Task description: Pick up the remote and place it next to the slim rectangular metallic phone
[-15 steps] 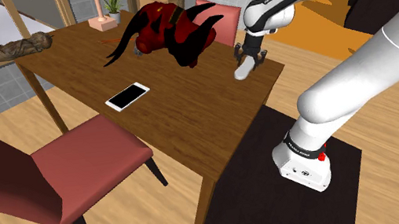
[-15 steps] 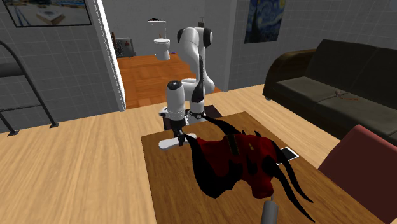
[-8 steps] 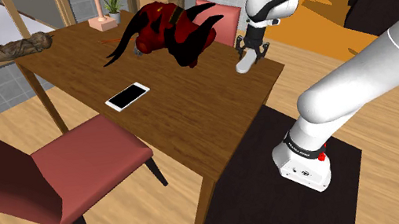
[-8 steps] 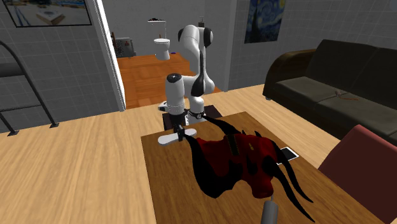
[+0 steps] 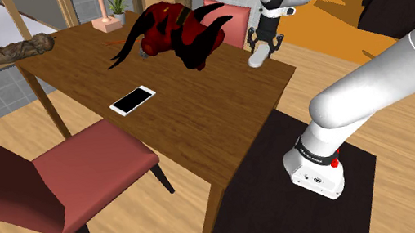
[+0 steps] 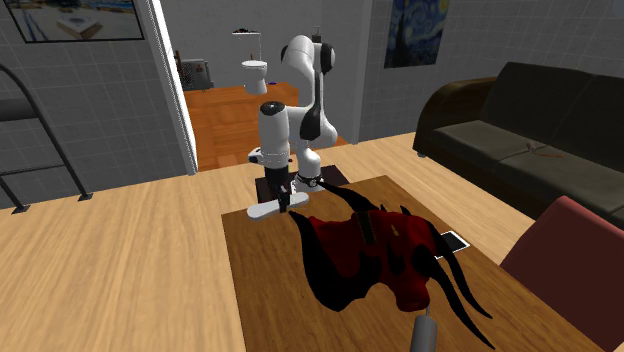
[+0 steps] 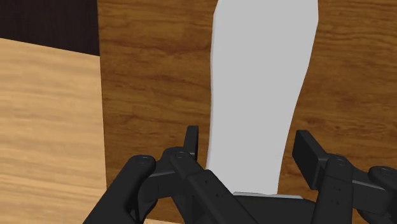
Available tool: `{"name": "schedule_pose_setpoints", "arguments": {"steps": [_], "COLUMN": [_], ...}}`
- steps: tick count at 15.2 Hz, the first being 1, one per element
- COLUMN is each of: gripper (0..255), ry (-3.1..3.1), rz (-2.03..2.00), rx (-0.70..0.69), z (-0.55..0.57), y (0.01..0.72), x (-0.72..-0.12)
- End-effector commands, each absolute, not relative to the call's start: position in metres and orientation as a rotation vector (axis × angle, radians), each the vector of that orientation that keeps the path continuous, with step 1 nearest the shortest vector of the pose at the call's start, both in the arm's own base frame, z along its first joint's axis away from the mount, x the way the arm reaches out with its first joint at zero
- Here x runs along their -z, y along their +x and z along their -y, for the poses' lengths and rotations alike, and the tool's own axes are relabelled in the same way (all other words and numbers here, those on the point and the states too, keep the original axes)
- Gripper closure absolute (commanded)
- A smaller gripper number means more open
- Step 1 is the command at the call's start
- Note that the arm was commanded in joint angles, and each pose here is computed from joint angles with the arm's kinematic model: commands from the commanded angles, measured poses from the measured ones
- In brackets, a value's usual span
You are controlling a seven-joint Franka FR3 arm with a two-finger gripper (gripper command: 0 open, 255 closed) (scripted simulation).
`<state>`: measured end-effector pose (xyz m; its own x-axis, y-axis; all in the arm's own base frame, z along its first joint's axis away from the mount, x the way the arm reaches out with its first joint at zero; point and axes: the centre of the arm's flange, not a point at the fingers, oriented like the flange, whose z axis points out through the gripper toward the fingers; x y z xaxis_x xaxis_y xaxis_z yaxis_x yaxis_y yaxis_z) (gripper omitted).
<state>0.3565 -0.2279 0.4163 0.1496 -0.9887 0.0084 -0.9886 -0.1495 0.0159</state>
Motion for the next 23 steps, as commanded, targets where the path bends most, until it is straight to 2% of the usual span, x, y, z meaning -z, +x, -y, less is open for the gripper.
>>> {"name": "schedule_pose_setpoints", "arguments": {"steps": [1, 23], "gripper": [255, 255], "ry": [2.369, 2.369], "rz": [2.037, 2.037], "rx": [0.007, 0.007], "z": [0.215, -0.068], "y": [0.359, 0.423], "x": [-0.421, -0.422]}}
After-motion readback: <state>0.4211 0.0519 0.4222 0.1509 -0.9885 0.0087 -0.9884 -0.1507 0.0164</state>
